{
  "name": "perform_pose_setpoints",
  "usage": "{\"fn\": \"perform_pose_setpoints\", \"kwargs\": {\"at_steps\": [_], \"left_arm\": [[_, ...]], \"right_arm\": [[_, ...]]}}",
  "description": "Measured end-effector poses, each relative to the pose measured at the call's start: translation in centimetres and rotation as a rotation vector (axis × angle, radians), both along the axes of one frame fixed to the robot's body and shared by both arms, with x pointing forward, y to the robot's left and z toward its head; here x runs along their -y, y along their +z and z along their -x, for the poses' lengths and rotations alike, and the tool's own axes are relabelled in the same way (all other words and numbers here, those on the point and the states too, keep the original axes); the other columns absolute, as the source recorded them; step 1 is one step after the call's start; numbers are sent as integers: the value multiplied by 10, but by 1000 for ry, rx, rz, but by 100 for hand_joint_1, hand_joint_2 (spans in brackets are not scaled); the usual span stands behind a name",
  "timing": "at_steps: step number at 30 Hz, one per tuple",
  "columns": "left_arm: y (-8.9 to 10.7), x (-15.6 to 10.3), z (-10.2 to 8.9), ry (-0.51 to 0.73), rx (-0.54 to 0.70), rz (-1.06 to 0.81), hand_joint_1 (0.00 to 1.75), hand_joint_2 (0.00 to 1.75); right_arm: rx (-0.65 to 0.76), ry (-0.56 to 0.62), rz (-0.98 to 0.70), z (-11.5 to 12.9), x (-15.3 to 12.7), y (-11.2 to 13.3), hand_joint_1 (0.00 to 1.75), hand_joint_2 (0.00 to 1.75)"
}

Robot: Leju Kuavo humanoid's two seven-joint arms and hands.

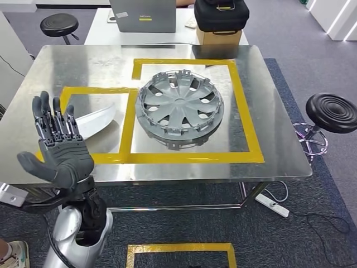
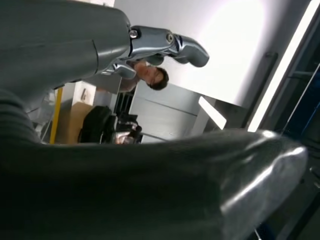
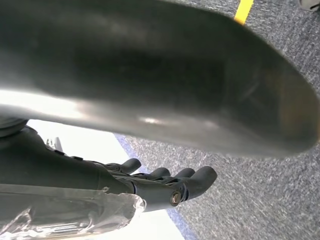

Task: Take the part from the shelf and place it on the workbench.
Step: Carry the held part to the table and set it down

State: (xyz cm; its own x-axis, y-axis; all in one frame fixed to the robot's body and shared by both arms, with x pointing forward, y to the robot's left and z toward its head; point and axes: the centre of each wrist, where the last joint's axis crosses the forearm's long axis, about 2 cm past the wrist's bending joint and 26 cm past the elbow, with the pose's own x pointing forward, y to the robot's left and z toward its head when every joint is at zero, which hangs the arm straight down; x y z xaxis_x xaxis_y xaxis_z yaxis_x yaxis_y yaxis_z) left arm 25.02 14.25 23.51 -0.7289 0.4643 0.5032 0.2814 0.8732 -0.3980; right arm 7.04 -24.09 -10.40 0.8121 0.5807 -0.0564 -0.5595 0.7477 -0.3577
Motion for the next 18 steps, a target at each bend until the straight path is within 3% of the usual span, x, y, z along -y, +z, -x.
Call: {"fn": "perform_pose_setpoints", "kwargs": {"at_steps": [5,13,17,18], "left_arm": [[-2,3,19,-256,87,92,0,0],[-3,5,26,-432,172,46,0,0],[-7,6,27,-479,169,26,0,175],[-8,7,27,-489,164,21,0,175]], "right_arm": [[4,1,-10,1,0,0,0,0],[4,7,-24,3,0,-1,0,0],[2,3,-25,4,0,-1,0,0],[1,1,-25,4,0,-1,0,0]]}}
